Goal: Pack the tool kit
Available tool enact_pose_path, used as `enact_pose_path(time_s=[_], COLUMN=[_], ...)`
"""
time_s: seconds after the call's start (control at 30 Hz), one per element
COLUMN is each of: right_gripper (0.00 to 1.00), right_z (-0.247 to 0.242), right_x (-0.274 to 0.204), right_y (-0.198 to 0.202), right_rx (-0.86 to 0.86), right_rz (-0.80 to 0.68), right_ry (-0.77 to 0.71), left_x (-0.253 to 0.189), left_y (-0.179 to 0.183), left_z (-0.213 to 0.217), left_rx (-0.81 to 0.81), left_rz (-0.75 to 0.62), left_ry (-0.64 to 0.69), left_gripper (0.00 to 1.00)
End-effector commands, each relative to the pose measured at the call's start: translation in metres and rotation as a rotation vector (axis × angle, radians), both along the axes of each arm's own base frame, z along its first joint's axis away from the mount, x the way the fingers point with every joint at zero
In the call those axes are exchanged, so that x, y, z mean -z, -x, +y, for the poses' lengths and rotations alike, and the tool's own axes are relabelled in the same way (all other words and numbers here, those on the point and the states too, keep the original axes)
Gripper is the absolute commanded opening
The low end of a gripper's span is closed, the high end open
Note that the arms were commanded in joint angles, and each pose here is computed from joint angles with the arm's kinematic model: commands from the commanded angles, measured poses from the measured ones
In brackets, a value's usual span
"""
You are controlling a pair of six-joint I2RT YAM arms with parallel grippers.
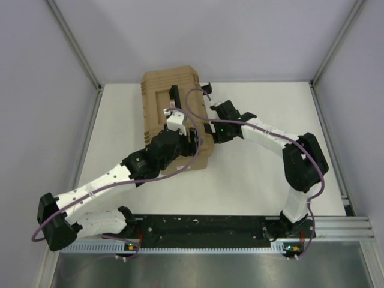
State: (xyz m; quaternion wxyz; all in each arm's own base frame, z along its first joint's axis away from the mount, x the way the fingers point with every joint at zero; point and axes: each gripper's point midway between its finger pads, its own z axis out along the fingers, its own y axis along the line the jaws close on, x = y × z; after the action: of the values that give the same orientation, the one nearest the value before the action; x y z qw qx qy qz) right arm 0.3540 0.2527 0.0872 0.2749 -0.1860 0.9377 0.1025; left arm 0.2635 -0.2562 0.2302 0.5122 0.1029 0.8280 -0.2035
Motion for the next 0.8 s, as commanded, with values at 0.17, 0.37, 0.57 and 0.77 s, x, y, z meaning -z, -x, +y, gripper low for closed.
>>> enact_pose_path(time_s=[0.17, 0.37, 0.57, 0.77], right_gripper=[0.00, 0.00, 0.00, 0.01], right_z=[0.102, 0.119, 0.113, 0.065], right_x=[-0.011, -0.023, -0.053, -0.072], right_y=[0.031, 0.038, 0.035, 0.018], right_rx=[-0.187, -0.225, -0.195, 0.022], right_rz=[0.036, 0.007, -0.083, -0.117], right_ry=[-0.354, -0.509, -0.575, -0.526], left_x=[0.160, 0.153, 0.107, 0.034], left_y=[0.084, 0.085, 0.078, 0.059], left_z=[0.022, 0.017, 0.003, 0.011], left_rx=[0.115, 0.123, 0.136, 0.076], left_rz=[0.487, 0.473, 0.380, 0.228], left_ry=[-0.187, -0.131, 0.025, 0.089], left_gripper=[0.67, 0.66, 0.66, 0.66])
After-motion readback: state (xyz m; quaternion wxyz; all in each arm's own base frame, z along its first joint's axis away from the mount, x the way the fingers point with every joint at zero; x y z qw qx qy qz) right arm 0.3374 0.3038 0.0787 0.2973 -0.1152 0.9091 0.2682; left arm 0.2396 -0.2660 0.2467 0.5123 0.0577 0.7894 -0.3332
